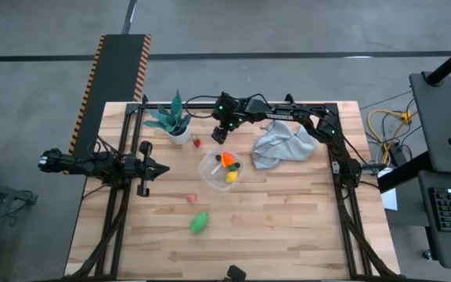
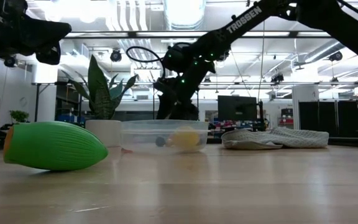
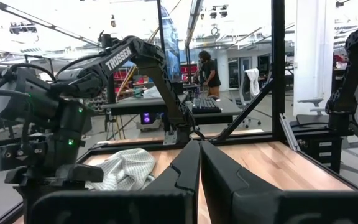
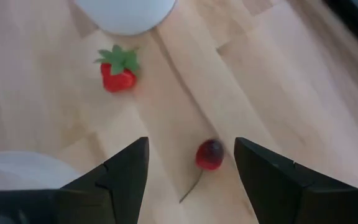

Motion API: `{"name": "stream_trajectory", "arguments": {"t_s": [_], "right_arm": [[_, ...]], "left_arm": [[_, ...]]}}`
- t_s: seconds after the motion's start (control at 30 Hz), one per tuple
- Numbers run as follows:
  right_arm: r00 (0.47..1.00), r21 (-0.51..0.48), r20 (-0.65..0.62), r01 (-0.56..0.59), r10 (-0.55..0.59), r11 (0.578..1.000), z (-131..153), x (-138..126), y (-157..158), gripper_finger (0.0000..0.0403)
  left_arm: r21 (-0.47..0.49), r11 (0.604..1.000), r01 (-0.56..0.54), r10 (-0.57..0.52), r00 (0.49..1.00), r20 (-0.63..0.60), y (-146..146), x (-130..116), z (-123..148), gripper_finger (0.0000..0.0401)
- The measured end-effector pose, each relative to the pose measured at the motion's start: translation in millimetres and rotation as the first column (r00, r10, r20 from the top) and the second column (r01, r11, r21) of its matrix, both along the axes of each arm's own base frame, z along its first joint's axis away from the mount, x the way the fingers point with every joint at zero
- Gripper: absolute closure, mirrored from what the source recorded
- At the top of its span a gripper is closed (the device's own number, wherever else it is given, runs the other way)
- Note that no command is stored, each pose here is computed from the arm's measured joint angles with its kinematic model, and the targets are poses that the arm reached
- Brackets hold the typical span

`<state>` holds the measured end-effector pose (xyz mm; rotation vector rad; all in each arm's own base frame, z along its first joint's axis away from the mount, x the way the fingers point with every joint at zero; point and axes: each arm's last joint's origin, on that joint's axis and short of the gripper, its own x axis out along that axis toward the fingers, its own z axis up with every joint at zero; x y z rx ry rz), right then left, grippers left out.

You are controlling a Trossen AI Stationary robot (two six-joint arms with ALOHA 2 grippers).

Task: Pick and placing Produce into tupperware
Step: Put the pink peach into the transparent bin

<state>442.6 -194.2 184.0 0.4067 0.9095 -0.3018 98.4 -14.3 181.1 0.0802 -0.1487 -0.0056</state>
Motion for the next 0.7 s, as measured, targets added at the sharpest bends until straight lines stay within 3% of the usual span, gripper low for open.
{"name": "stream_trajectory", "arguments": {"t_s": [0.2, 0.43, 0.7], "right_arm": [[0.996, 0.105, -0.089, 0.015, -0.005, 0.994, 9, -5, 7, 0.0174], [0.994, 0.010, -0.104, -0.018, 0.019, 1.000, 20, 5, 24, 0.0174], [0.989, 0.038, -0.144, -0.012, 0.017, 0.999, 12, 3, 24, 0.0174]], "left_arm": [[0.001, 1.000, 0.000, 0.000, 1.000, 0.000, 0, 0, 0, 0.0401], [0.002, 1.000, -0.002, 0.002, 1.000, 0.002, 0, 0, 0, 0.0401], [0.002, 1.000, -0.008, 0.007, 0.999, 0.041, 0, -1, 4, 0.0401]]}}
